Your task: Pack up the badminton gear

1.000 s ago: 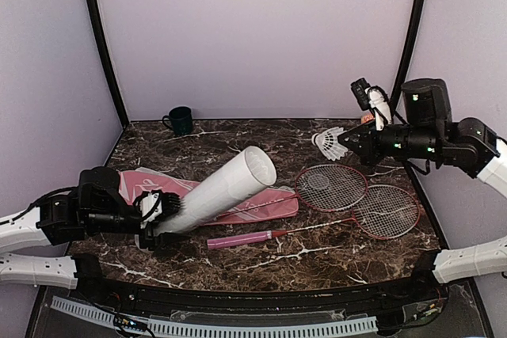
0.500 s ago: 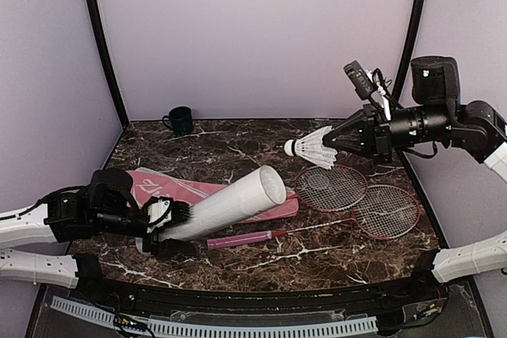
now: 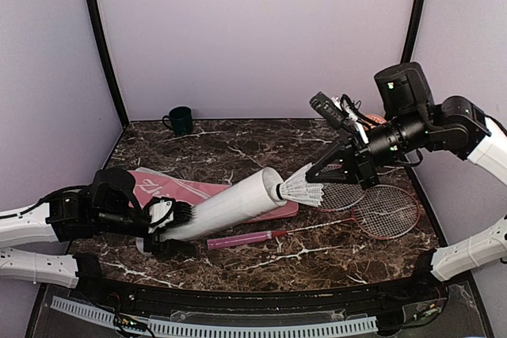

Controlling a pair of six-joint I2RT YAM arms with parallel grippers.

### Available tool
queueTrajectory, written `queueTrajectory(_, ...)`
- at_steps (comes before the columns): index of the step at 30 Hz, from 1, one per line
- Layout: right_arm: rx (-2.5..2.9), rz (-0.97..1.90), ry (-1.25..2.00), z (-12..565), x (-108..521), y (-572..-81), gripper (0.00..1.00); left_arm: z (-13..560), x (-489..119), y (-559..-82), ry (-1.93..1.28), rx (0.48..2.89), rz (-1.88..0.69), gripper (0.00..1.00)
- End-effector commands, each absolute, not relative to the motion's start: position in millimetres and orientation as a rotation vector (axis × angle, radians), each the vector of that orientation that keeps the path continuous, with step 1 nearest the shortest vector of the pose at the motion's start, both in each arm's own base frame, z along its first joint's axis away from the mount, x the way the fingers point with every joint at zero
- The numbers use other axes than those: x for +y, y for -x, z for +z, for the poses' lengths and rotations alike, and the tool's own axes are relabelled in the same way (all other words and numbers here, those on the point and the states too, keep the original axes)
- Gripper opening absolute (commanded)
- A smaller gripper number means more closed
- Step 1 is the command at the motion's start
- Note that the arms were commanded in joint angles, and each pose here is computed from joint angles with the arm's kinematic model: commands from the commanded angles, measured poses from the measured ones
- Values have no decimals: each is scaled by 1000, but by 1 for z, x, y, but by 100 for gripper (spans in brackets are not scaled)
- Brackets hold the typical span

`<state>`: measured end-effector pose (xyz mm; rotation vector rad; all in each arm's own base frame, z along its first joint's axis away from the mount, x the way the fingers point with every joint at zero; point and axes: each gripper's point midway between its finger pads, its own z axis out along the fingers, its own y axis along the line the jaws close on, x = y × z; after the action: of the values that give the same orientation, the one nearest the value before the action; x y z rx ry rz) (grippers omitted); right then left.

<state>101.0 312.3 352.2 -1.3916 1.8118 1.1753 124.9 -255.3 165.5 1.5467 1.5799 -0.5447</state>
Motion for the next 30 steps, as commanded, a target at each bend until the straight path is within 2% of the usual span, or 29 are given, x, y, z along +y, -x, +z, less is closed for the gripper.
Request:
queueTrajectory(1,1779,1134,1385,361,319,-105,0,190,-263,-128,-1515,1507,-568,33)
queueTrajectory(14,1757,1171,1369,364,346,-111,0,191,-265,-129,-1507,1503,-567,33)
queueTrajectory(15,1764,1164,1366,362,348,-113,7,191,-265,-129,-1505,1502,-568,33)
queueTrajectory(17,1782,1146,1351,360,349,-116,32,191,-264,-129,-1499,1505,-569,33)
queueTrajectory(19,1802,1118,1340,356,349,-120,45,191,-264,-129,-1495,1503,-572,33)
queueTrajectory(23,1855,1040,1323,344,345,-129,60,193,-264,-130,-1493,1497,-569,33)
queueTrajectory(30,1881,1010,1371,326,354,-125,80,192,-266,-129,-1499,1500,-575,33)
